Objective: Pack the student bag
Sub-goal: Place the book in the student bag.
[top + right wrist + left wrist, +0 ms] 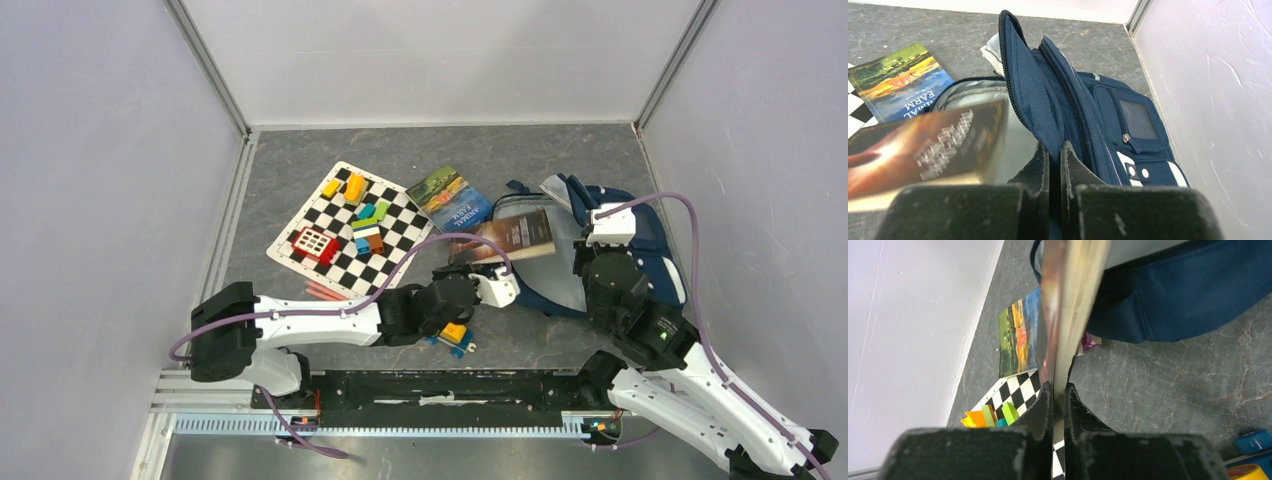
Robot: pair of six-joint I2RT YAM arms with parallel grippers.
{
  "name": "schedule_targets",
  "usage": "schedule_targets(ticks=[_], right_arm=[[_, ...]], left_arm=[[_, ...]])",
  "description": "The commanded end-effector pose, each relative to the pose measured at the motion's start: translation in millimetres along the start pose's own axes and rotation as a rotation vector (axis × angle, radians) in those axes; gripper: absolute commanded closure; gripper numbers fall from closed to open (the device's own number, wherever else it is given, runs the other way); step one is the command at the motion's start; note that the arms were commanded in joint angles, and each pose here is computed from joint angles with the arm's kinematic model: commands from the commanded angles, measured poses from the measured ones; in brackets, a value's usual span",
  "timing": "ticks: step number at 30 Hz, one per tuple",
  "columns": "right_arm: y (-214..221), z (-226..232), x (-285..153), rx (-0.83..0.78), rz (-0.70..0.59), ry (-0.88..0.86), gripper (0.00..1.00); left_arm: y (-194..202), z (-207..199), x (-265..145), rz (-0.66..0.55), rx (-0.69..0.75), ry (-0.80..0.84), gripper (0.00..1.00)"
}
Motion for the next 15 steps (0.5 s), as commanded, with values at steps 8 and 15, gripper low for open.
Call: schedule_targets(ticks=[8, 15], right_arm=[[-45.9, -16.7, -8.4, 0.185, -0.133, 0.037, 1.00], [-43.3, -11.2, -7.0, 0.194, -0.131, 0.016, 1.00]], left_arm=[[-53.1, -13.8, 16.0, -0.104, 0.089, -0.039, 0.98], [-94.6, -37.8, 52.1, -0.192, -0.045, -0.055, 0.98]])
Point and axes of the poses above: each gripper's point midway between its finger pads, its own x axis out along the fingers, its own z axis along the line the jaws close on, y = z × x, the point moved 2 cm from there along -x, back along the fingers, and after that the axes turned 4 degrees about -x, right-handed, at the moved point
